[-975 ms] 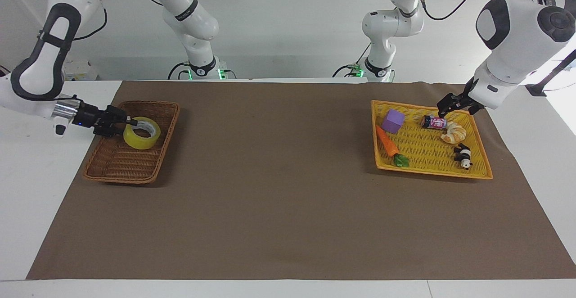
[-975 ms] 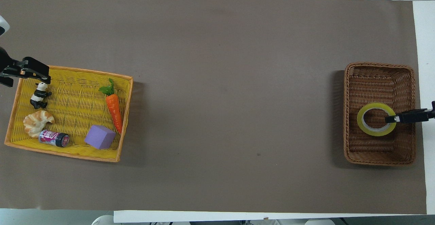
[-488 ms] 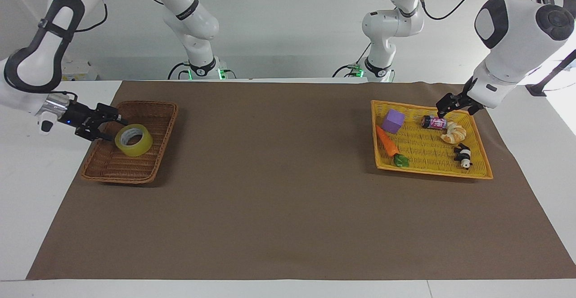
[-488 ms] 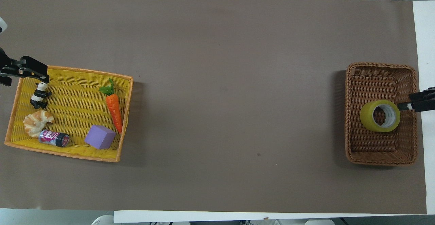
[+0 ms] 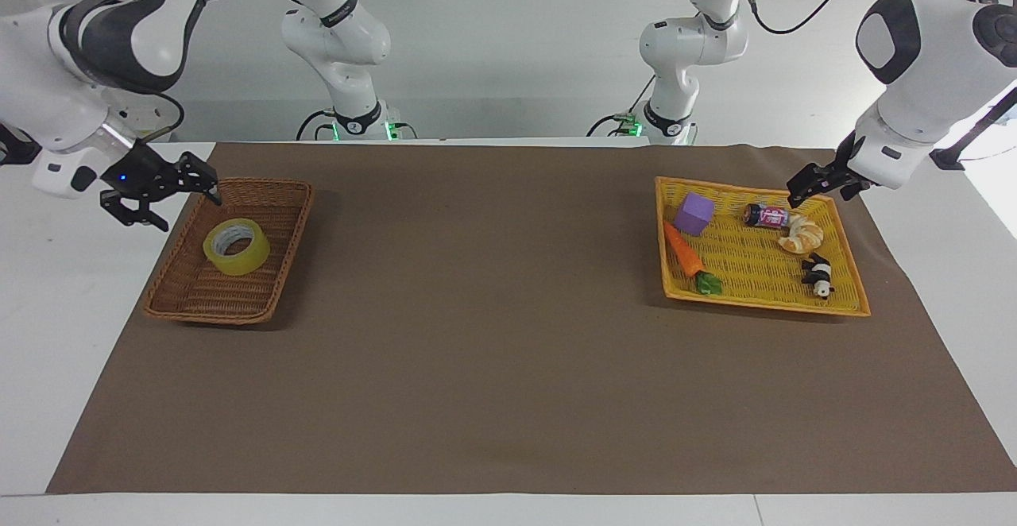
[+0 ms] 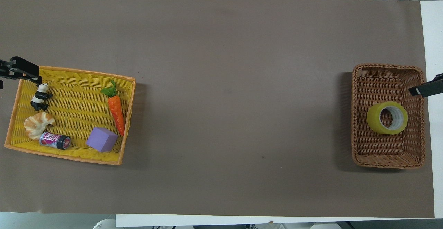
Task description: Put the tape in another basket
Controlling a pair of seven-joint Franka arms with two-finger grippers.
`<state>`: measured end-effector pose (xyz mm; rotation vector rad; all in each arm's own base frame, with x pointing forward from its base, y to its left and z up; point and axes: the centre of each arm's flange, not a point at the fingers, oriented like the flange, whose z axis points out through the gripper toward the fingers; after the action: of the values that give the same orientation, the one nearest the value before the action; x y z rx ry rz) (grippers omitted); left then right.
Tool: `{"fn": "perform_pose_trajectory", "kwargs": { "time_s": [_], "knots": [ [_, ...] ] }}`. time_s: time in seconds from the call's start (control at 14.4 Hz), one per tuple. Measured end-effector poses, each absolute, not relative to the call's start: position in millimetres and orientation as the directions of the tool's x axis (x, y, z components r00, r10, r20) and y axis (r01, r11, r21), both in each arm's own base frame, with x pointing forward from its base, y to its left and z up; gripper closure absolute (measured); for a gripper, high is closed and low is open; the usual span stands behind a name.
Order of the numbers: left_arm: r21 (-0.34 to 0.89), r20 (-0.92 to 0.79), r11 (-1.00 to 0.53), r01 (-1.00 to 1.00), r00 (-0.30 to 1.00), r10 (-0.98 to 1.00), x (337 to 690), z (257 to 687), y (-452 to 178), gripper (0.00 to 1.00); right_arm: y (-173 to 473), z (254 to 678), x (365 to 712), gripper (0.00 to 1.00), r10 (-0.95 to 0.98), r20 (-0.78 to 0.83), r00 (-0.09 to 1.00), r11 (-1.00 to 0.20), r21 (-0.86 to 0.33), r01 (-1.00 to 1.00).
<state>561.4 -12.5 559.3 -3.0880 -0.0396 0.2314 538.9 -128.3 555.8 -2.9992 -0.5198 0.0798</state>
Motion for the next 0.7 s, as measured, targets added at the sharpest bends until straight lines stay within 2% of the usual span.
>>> {"fn": "perform_pose_trajectory", "kwargs": {
  "time_s": [0.35,0.7],
  "knots": [
    [-0.046,-0.148,-0.999,0.022,0.989,0.029,561.4,559.3,-12.5,0.0,-111.8,619.1,520.3,0.0,0.039,-0.107,0.993,-0.998,-0.054,0.033],
    [-0.046,-0.148,-0.999,0.022,0.989,0.029,561.4,559.3,-12.5,0.0,-71.0,621.8,541.3,0.0,0.019,-0.117,0.993,-1.0,0.01,0.02]
  ]
}}
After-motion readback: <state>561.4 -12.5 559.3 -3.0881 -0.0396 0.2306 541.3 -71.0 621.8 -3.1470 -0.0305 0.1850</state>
